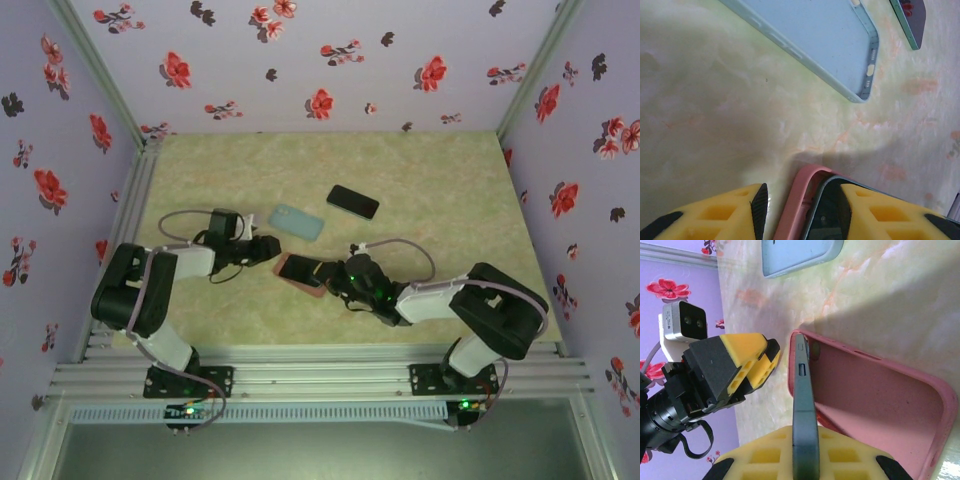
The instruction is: Put the phone into the phone case
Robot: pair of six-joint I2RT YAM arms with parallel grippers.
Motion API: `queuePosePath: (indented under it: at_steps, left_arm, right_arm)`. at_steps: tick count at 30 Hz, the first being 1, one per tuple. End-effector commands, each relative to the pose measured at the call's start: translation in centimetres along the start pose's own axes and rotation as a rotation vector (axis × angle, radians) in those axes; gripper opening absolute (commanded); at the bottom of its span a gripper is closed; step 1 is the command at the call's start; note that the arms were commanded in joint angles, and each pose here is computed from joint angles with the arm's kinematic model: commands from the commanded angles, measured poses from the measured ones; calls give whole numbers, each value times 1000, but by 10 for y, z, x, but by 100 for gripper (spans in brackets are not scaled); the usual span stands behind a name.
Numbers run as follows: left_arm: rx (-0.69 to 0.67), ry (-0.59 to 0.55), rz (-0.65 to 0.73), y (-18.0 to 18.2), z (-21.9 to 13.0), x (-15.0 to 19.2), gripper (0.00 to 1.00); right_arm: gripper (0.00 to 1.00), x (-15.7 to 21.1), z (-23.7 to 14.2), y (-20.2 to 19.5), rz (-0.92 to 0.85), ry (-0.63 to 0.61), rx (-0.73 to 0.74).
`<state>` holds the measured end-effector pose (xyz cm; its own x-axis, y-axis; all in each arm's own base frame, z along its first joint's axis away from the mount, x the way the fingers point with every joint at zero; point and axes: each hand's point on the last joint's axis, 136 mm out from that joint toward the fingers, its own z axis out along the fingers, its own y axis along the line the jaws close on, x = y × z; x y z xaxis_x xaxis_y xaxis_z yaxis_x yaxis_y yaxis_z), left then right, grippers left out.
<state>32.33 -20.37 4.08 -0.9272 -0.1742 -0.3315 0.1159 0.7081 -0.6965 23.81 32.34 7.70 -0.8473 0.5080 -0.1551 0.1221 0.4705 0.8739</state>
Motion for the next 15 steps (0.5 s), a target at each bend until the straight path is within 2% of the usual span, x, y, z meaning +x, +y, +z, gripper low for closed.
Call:
queuePosePath:
  at_steps: [1,15]
  left_arm:
    - [22,23,20,-3,5,9,45]
    - [23,74,1,0,17,28,45]
  right_arm:
    - [0,-2,2,8,28,-29,-34]
    - [0,-5,4,-9,66,-55,-4]
